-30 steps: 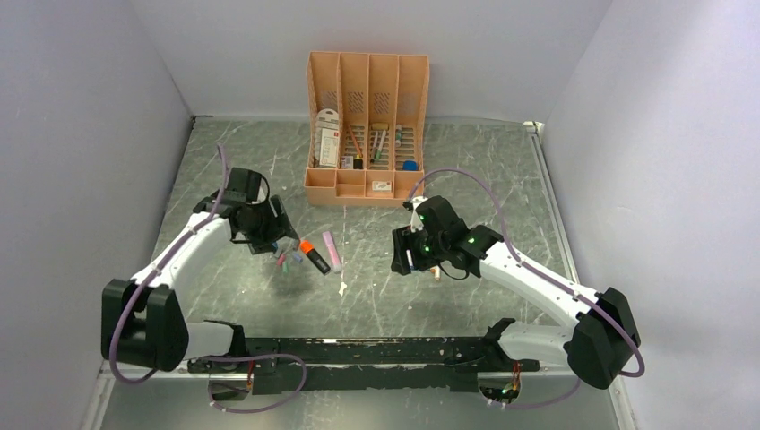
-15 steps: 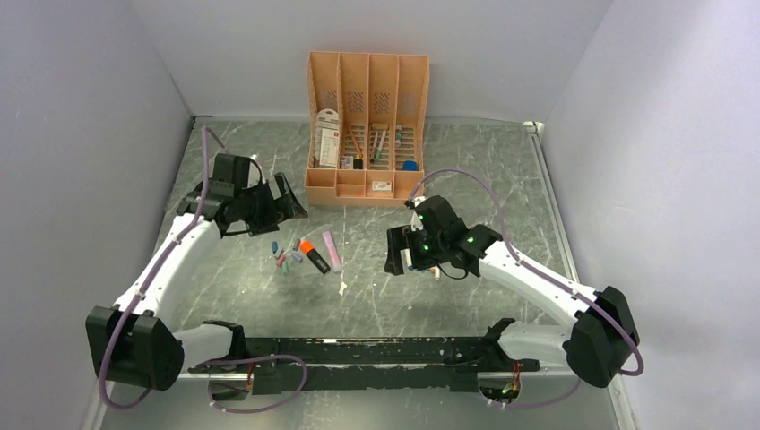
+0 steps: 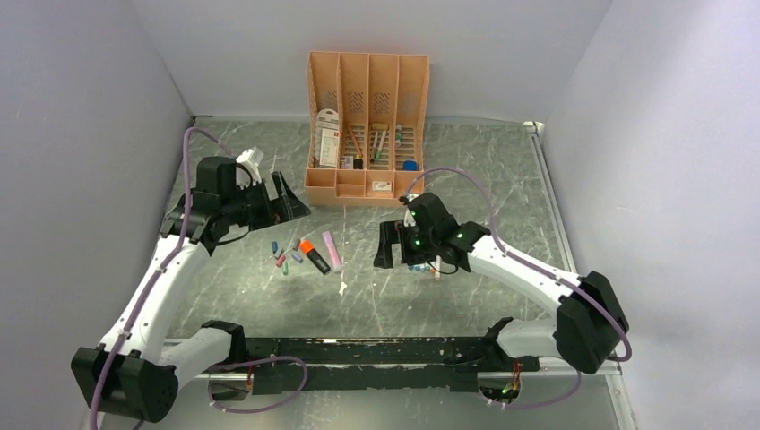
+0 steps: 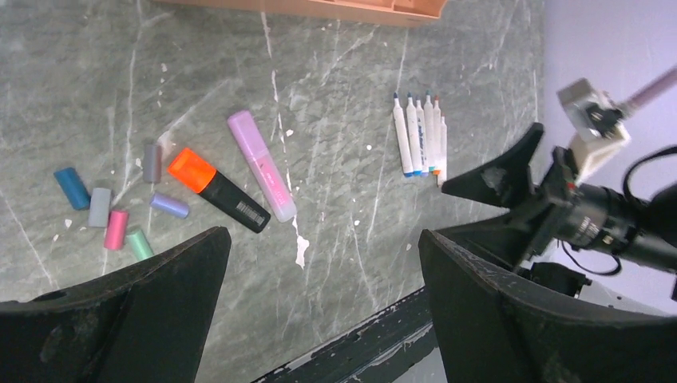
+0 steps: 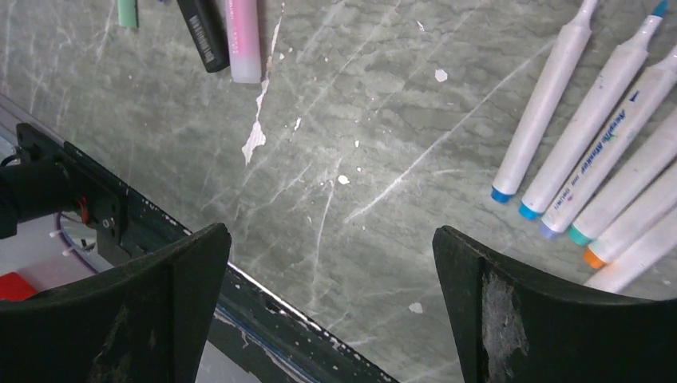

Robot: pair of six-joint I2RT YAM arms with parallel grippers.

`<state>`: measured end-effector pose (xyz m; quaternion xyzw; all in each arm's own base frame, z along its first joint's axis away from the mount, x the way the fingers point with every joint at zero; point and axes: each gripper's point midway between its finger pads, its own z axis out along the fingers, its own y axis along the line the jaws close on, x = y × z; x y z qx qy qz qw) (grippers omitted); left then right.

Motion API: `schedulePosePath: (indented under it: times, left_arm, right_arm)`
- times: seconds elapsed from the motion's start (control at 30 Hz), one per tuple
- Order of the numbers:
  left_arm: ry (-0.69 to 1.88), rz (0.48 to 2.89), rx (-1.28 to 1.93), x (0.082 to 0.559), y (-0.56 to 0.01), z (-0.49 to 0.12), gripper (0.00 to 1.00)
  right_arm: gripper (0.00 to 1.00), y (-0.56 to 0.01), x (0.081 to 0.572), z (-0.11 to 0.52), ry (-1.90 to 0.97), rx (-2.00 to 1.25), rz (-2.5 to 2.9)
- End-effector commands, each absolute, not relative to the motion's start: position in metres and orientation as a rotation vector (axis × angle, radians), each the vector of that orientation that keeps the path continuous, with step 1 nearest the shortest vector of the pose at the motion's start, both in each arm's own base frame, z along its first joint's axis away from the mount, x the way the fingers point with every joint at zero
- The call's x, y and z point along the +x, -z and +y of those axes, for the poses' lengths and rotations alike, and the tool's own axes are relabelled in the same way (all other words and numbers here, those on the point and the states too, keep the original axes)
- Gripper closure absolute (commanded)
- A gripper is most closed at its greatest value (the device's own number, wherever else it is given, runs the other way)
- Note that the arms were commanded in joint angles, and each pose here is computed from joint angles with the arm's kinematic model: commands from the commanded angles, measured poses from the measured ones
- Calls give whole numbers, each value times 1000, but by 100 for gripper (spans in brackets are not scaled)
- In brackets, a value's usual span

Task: Open the pen caps

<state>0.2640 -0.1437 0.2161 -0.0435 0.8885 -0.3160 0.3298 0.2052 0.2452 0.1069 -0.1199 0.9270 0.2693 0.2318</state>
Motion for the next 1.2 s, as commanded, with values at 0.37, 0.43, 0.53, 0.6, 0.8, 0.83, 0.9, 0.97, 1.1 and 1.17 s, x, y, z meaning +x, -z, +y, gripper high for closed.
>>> schedulePosePath:
  times: [0.37, 0.43, 0.53, 0.6, 0.8, 0.83, 0.9, 0.97, 1.1, 1.17]
  left_arm:
    - [910, 2268, 3, 256, -224, -156, 1]
    - [907, 2272, -9, 257, -220, -155, 1]
    - [904, 2279, -36, 261, -212, -155, 1]
    - [893, 2282, -59, 263, -209, -153, 1]
    - [876, 2241, -114, 263, -208, -149, 1]
    - [875, 2235, -117, 263, -209, -149, 1]
    - [876, 2235, -119, 261, -209, -148, 1]
    - [861, 2237, -124, 259, -210, -146, 1]
    - [847, 2245, -102, 254, -212, -144, 1]
    - [838, 2258, -96, 250, -211, -142, 1]
  right_arm:
    - [0, -118, 234, 294, -900, -354, 2498]
    - [0, -123, 237, 297, -902, -366, 2488]
    - [0, -129, 238, 299, -915, -388, 2474]
    - [0, -129, 237, 299, -913, -407, 2486]
    - [1, -128, 232, 296, -893, -430, 2498]
    - [5, -130, 234, 298, -889, -438, 2492]
    - [13, -132, 241, 302, -866, -440, 2485]
    - [26, -130, 246, 308, -849, -451, 2488]
    - [45, -123, 253, 329, -809, -500, 2499]
    - [48, -119, 255, 341, -783, -524, 2501]
